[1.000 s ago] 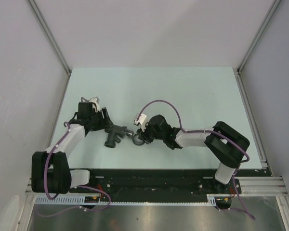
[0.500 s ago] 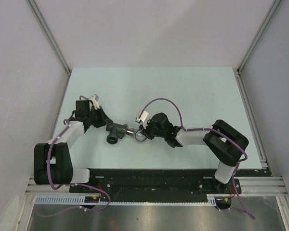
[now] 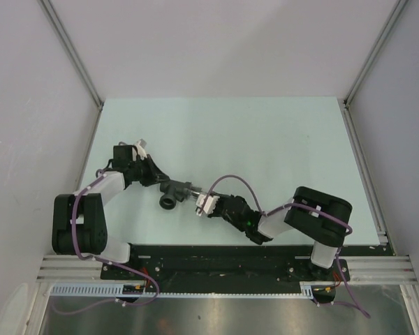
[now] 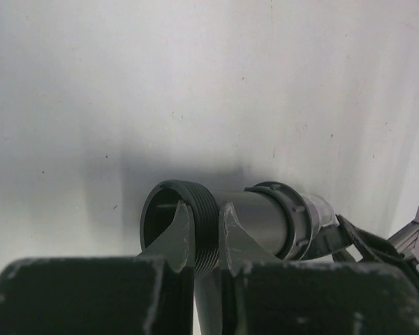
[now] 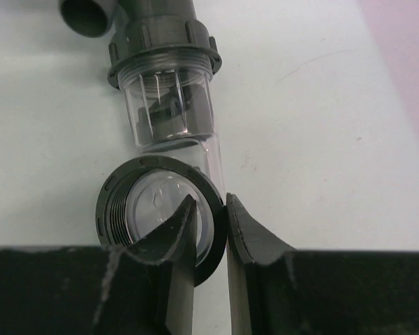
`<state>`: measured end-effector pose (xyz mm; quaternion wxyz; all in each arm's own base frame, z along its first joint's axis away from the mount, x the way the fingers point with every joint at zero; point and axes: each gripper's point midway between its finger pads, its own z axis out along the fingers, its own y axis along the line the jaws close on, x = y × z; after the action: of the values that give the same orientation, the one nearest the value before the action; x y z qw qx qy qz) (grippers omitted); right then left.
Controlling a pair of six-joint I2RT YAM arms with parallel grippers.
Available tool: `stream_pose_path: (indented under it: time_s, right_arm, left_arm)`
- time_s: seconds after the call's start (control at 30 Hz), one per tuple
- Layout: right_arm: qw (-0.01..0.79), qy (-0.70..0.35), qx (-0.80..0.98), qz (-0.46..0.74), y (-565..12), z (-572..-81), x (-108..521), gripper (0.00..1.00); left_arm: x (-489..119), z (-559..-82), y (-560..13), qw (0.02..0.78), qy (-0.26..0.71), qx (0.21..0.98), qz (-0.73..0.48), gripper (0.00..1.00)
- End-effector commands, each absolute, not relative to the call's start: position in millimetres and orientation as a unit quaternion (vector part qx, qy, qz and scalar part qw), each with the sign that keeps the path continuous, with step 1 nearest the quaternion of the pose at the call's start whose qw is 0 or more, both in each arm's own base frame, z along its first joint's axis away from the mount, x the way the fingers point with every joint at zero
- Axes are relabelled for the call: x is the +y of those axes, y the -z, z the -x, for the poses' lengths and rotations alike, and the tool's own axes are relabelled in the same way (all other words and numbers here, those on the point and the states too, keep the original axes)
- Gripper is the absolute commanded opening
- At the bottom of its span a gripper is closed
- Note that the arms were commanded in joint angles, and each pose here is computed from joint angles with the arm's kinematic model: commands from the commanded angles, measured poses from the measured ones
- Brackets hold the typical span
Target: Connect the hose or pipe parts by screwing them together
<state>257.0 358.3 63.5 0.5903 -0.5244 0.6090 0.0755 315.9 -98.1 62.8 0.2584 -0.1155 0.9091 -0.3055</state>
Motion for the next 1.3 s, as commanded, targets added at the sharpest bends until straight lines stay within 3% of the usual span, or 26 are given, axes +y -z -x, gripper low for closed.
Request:
stream_pose_path:
  time_s: [0.0, 0.3, 0.33, 0.4, 0.5, 0.53, 0.63, 0.77, 1.0, 1.27]
  right_arm:
    - [0.642, -0.003, 0.524, 0.560, -68.1, -239.7, 365.4, 0.00]
    - [0.681, 0.065, 0.484, 0.546, -72.2, -233.7, 365.7, 0.04]
    - [0.683, 0.062, 0.488, 0.539, -74.1, -234.3, 365.6, 0.13]
    - [0.688, 0.058, 0.490, 0.532, -81.2, -233.9, 365.1, 0.17]
    - [0.691, 0.054, 0.492, 0.526, -90.5, -234.2, 363.0, 0.33]
    - [0.690, 0.053, 0.493, 0.527, -92.6, -234.7, 362.7, 0.47]
    - [0.690, 0.048, 0.505, 0.516, -102.4, -242.2, 355.0, 0.77]
    - [0.679, 0.031, 0.523, 0.514, -110.3, -254.0, 344.8, 0.93]
    - [0.643, -0.056, 0.581, 0.496, -124.3, -269.2, 324.3, 0.95]
    - [0.649, -0.052, 0.667, 0.362, -133.6, -352.7, 263.6, 0.93]
  left_arm:
    - [-104.7, -288.2, -31.3, 0.180, 0.293, 0.929, 0.136, 0.00]
    - [-104.8, -287.4, -34.3, 0.185, 0.295, 0.928, 0.136, 0.01]
    - [-104.3, -287.4, -34.3, 0.186, 0.293, 0.928, 0.138, 0.00]
    - [-104.6, -287.7, -36.3, 0.189, 0.295, 0.926, 0.139, 0.00]
    - [-108.1, -292.2, -43.3, 0.198, 0.307, 0.920, 0.142, 0.00]
    - [-110.4, -296.0, -48.7, 0.209, 0.314, 0.916, 0.139, 0.00]
    - [-117.6, -300.5, -58.9, 0.220, 0.330, 0.908, 0.135, 0.00]
    - [-124.4, -305.4, -64.3, 0.226, 0.340, 0.902, 0.142, 0.01]
    - [-137.3, -319.0, -72.3, 0.266, 0.360, 0.878, 0.168, 0.00]
    - [-175.0, -347.4, -88.1, 0.316, 0.397, 0.847, 0.160, 0.00]
